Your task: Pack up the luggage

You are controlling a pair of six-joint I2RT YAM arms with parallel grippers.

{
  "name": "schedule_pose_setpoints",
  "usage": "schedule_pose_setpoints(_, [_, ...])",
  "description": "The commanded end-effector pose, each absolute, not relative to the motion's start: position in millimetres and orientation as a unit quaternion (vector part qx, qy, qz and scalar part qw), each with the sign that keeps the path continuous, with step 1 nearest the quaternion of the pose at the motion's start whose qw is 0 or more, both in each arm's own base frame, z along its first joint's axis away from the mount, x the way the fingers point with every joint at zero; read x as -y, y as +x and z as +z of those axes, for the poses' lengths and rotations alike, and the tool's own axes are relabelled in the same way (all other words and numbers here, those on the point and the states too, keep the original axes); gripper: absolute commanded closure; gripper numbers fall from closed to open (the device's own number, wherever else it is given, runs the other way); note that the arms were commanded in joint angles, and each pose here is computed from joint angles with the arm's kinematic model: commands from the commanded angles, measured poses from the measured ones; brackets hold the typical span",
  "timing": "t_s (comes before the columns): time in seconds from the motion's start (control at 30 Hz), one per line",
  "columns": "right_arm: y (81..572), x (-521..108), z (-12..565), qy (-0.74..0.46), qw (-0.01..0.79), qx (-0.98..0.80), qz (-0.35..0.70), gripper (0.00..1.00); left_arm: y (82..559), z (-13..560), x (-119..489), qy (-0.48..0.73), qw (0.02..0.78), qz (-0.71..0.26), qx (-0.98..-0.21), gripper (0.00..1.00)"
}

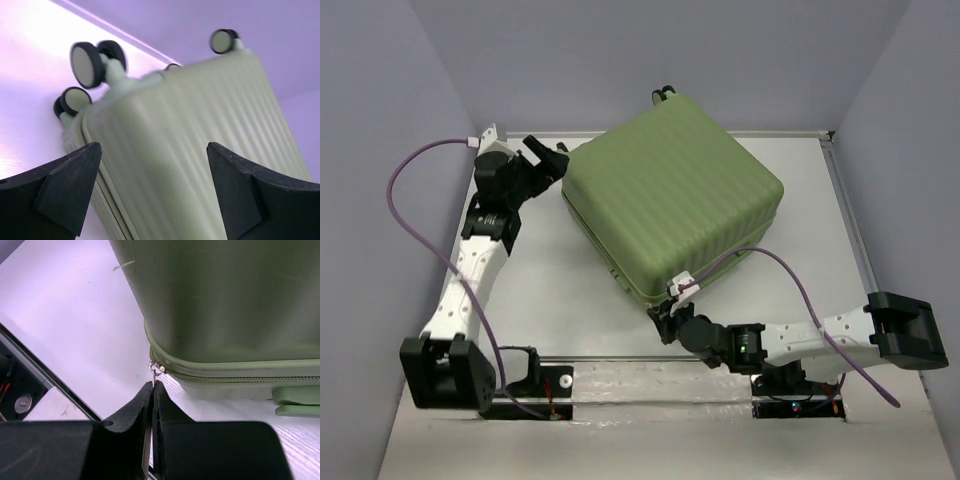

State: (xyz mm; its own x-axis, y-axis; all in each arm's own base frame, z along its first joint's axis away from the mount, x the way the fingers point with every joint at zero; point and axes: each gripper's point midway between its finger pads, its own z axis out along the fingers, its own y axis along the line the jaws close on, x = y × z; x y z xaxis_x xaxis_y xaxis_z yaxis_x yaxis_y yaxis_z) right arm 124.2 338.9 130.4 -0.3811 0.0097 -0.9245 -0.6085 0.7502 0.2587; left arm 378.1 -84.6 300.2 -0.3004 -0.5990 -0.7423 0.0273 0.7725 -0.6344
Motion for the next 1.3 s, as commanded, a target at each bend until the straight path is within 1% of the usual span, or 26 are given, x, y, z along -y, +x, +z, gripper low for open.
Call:
schedule_pose_setpoints(0.0, [87, -359, 146, -0.205, 0.48, -0.759, 0.39, 0.93, 420, 277, 75, -0.204, 0.519, -0.308, -0.771, 0.01])
schedule_pose_setpoints(0.03, [87, -358, 144, -0.206, 0.478, -0.76, 0.39, 0.93, 430, 264, 76, -0.208, 0.505, -0.306, -0.78, 0.01])
schedule_pose_setpoints(0.1, [85, -358, 142, -0.211, 0.475, -0.761, 0.389, 0.93, 443, 266, 64, -0.216, 0.511, -0.315, -0.77, 0.01])
schedule_pose_setpoints(0.2, [84, -359, 137, -0.217, 0.471, -0.763, 0.386, 0.93, 463, 254, 71, -0.226, 0.488, -0.352, -0.766, 0.01])
schedule_pose_setpoints(0.33, [84, -357, 130, -0.215, 0.468, -0.768, 0.381, 0.93, 481, 259, 77, -0.226, 0.491, -0.382, -0.75, 0.01])
schedule_pose_setpoints(0.37, [84, -356, 126, -0.215, 0.464, -0.77, 0.38, 0.93, 486, 268, 80, -0.225, 0.495, -0.397, -0.74, 0.01])
schedule_pose_setpoints(0.67, [84, -351, 123, -0.209, 0.461, -0.775, 0.379, 0.93, 526, 259, 81, -0.251, 0.48, -0.413, -0.732, 0.01])
schedule_pose_setpoints(0.87, [84, -349, 121, -0.212, 0.46, -0.777, 0.374, 0.93, 547, 260, 91, -0.259, 0.467, -0.439, -0.723, 0.03])
schedule_pose_setpoints(0.97, [84, -347, 119, -0.211, 0.46, -0.779, 0.372, 0.93, 555, 268, 96, -0.257, 0.469, -0.453, -0.713, 0.12])
schedule_pose_setpoints(1.0, [84, -346, 120, -0.21, 0.46, -0.778, 0.372, 0.93, 558, 272, 99, -0.253, 0.472, -0.458, -0.71, 0.2])
schedule_pose_setpoints(1.03, [85, -346, 120, -0.21, 0.46, -0.779, 0.371, 0.93, 559, 272, 99, -0.253, 0.471, -0.459, -0.71, 0.26])
schedule_pose_setpoints(1.07, [85, -345, 120, -0.209, 0.461, -0.779, 0.37, 0.93, 561, 277, 101, -0.247, 0.475, -0.462, -0.707, 0.41])
schedule_pose_setpoints(1.1, [85, -345, 120, -0.209, 0.461, -0.779, 0.37, 0.93, 561, 276, 101, -0.246, 0.475, -0.463, -0.706, 0.41])
schedule_pose_setpoints(1.13, [85, -345, 120, -0.209, 0.461, -0.779, 0.37, 0.93, 561, 276, 101, -0.246, 0.476, -0.463, -0.706, 0.63])
schedule_pose_setpoints(1.17, [85, -344, 121, -0.209, 0.462, -0.779, 0.37, 0.93, 561, 273, 99, -0.249, 0.48, -0.457, -0.706, 0.74])
schedule_pose_setpoints(1.2, [89, -344, 122, -0.205, 0.464, -0.779, 0.369, 0.93, 560, 274, 96, -0.249, 0.485, -0.452, -0.706, 0.82])
schedule_pose_setpoints(1.23, [88, -344, 123, -0.205, 0.463, -0.778, 0.372, 0.93, 558, 277, 95, -0.247, 0.491, -0.448, -0.705, 0.94])
schedule_pose_setpoints(1.27, [92, -344, 124, -0.201, 0.465, -0.779, 0.37, 0.93, 556, 277, 92, -0.247, 0.497, -0.442, -0.705, 0.94])
